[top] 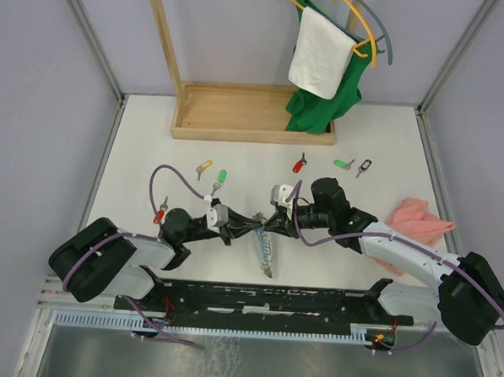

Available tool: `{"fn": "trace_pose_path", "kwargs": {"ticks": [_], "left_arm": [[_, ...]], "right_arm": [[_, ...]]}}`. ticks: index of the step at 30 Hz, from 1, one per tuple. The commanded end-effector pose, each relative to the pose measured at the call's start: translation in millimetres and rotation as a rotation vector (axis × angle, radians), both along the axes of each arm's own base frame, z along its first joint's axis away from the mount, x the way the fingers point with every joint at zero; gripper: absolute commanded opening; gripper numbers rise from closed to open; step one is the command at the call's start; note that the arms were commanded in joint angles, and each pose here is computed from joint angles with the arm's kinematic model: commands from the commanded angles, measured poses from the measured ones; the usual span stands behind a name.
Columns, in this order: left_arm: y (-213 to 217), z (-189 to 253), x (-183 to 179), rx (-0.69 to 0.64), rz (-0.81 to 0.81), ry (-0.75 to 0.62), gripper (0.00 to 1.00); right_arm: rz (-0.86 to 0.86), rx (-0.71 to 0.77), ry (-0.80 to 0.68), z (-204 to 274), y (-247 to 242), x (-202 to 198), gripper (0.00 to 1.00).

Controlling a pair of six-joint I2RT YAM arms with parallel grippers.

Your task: Put the keys on the keyring

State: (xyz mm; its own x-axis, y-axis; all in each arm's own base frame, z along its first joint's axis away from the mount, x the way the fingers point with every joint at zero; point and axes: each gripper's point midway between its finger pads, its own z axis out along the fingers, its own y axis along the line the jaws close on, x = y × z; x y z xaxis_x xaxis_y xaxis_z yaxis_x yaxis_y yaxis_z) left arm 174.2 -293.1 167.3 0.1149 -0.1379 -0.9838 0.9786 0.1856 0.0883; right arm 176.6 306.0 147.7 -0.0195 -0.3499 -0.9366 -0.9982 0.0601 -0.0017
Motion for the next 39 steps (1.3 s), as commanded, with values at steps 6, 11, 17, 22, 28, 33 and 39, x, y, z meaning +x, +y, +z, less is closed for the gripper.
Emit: {"fn": "trace_pose_path", "kwargs": {"ticks": [6, 11, 17, 22, 28, 33, 39], "left_arm": [[-1.9, 26.0, -10.0, -0.072, -0.054, -0.072, 0.03], [-2.2, 26.0, -12.5, -0.068, -0.069, -0.075, 0.03], [-3.1, 26.2, -12.3, -0.067, -0.074, -0.072, 0.03], [-1.6, 26.6, -8.5, -0.069, -0.048, -0.069, 0.03], [-2.8, 14.7, 3.0, 0.0, -0.003, -0.043, 0.11], [-3.2, 8.3, 5.4, 0.054, 0.001, -0.033, 0.23], [-5.3, 9.3, 5.4, 0.054, -0.01, -0.022, 0.31]], "right_arm": [[0.038, 0.102, -0.09, 40.6, 15.1, 7.8, 0.22], [0.024, 0.102, -0.098, 41.7, 12.7, 10.7, 0.24], [0.061, 0.112, -0.086, 43.8, 14.1, 4.1, 0.21], [0.091, 0.066, -0.067, 36.8, 11.0, -0.9, 0.05], [0.071, -0.063, -0.033, 36.2, 0.5, 2.3, 0.01], [0.041, -0.222, 0.049, 36.0, -10.8, 4.0, 0.01], [0.053, -0.422, 0.076, 28.7, -20.1, 1.8, 0.01]]}}
